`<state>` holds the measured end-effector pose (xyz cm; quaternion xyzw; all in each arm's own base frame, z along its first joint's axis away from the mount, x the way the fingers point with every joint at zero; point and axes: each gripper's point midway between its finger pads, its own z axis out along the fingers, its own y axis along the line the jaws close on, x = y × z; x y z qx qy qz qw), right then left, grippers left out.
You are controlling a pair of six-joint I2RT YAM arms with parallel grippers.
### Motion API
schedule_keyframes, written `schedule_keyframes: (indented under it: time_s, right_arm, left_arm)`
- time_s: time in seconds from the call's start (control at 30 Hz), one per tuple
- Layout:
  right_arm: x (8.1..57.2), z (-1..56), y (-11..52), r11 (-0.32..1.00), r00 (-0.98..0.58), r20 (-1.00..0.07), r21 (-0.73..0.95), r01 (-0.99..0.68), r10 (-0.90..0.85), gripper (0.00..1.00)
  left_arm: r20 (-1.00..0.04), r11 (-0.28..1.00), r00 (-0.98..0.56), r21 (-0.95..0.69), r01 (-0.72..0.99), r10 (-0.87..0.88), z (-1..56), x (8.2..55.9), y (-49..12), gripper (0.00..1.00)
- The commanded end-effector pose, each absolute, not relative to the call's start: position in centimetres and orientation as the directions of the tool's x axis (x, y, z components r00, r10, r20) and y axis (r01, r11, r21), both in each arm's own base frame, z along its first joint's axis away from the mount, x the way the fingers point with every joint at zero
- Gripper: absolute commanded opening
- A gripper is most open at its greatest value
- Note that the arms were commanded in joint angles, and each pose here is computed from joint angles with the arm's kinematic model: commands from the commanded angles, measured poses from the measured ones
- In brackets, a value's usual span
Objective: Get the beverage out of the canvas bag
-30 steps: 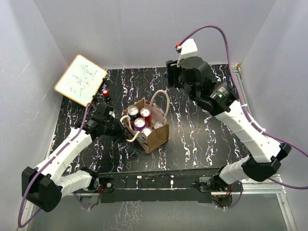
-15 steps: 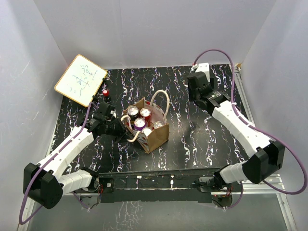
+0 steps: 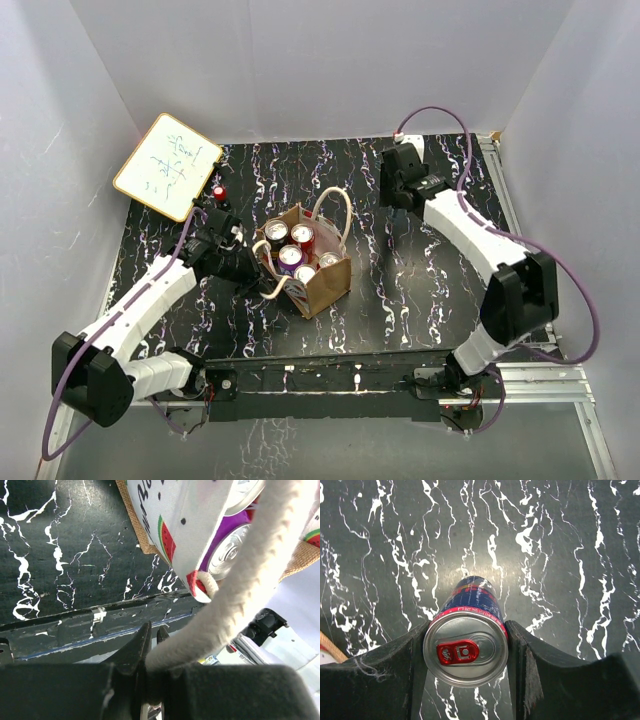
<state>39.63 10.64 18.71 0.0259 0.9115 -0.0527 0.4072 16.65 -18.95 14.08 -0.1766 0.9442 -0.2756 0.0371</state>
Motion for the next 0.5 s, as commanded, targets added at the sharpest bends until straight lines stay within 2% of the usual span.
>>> schedule_keyframes:
  time_s: [0.0, 0.2, 0.47]
  right_arm:
    - [44.9, 22.8, 11.4, 0.988, -0.529, -0.839, 0.062, 0.142, 0.128, 0.07]
    - [48.7, 20.8, 10.2, 0.981, -0.549, -0.822, 0.057, 0.185, 0.151, 0.08]
    - [51.5, 18.8, 9.1, 0.978, -0.576, -0.802, 0.043, 0.206, 0.157, 0.08]
  left_arm:
    - [0.012, 0.815, -0.954, -0.516, -0.262, -0.299, 15.1, 16.2, -18.4, 0.0]
    - [-0.018, 0.854, -0.967, -0.474, -0.215, -0.254, 15.5, 16.7, -17.9, 0.0]
    - [-0.003, 0.88, -0.978, -0.438, -0.184, -0.207, 15.2, 16.6, -17.5, 0.0]
